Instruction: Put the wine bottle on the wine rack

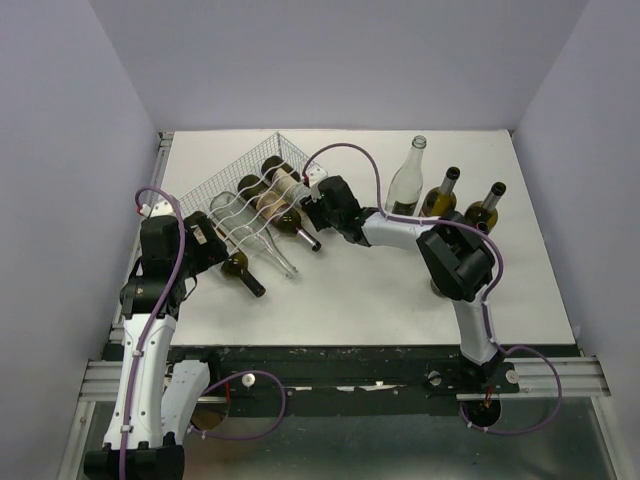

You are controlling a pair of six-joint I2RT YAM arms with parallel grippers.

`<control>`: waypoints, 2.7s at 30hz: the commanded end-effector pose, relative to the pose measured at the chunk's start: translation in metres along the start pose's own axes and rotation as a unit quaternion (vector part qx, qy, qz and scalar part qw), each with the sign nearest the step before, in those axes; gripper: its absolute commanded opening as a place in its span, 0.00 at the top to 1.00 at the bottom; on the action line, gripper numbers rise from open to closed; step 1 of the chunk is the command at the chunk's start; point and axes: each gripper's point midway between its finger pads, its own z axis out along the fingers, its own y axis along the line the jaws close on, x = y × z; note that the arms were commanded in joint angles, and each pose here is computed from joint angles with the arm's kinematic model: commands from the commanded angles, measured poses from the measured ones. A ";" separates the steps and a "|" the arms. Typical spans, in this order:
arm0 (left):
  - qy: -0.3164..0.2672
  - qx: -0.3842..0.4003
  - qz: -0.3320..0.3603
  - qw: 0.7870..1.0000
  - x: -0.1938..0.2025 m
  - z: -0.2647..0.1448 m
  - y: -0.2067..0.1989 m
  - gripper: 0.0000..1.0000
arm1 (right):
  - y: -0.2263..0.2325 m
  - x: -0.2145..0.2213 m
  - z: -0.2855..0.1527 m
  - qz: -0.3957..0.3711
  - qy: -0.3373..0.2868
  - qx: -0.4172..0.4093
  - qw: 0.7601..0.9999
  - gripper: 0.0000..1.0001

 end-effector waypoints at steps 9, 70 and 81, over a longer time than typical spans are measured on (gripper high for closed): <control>-0.026 0.039 0.017 0.999 -0.012 -0.022 -0.013 0.01 | -0.026 -0.063 -0.070 0.055 -0.031 0.037 0.997 0.25; 0.005 0.260 0.048 0.964 0.000 -0.038 -0.087 0.01 | -0.176 0.021 -0.379 0.328 0.088 0.412 0.846 0.71; 0.010 0.396 0.097 0.913 0.014 -0.064 -0.126 0.01 | -0.144 -0.045 -0.364 0.328 0.044 0.243 0.912 0.99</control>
